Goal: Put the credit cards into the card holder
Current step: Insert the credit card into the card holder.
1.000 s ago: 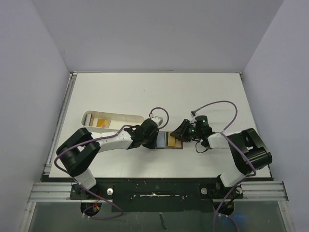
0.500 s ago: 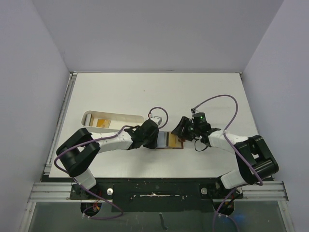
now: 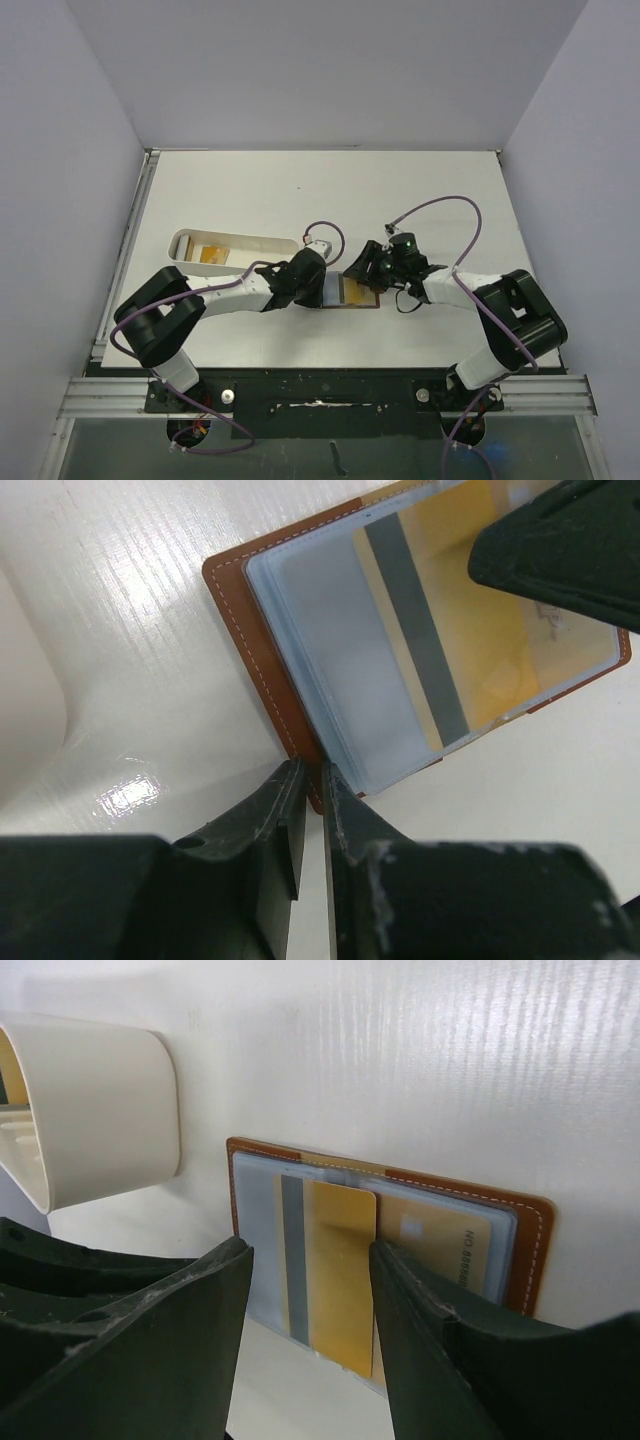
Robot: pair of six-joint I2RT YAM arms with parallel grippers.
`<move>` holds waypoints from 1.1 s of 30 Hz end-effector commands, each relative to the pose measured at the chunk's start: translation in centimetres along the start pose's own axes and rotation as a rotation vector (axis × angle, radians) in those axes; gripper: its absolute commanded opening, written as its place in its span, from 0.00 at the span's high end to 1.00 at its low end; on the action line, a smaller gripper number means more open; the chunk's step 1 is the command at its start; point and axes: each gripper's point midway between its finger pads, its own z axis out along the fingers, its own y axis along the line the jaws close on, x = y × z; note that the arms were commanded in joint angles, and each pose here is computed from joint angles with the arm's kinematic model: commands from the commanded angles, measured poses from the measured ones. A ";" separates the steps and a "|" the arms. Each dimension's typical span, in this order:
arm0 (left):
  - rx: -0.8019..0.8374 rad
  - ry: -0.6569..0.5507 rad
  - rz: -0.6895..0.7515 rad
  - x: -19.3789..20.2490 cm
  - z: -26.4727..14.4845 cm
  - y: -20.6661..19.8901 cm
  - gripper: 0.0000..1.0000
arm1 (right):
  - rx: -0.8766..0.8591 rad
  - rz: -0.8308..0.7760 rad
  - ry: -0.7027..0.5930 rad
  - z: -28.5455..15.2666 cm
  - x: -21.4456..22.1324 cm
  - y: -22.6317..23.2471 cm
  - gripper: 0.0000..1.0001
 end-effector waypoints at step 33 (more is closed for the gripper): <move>0.034 -0.072 -0.014 -1.8 0.1 -0.9 0.90 | -0.317 0.150 0.072 0.4 2.7 4.4 0.58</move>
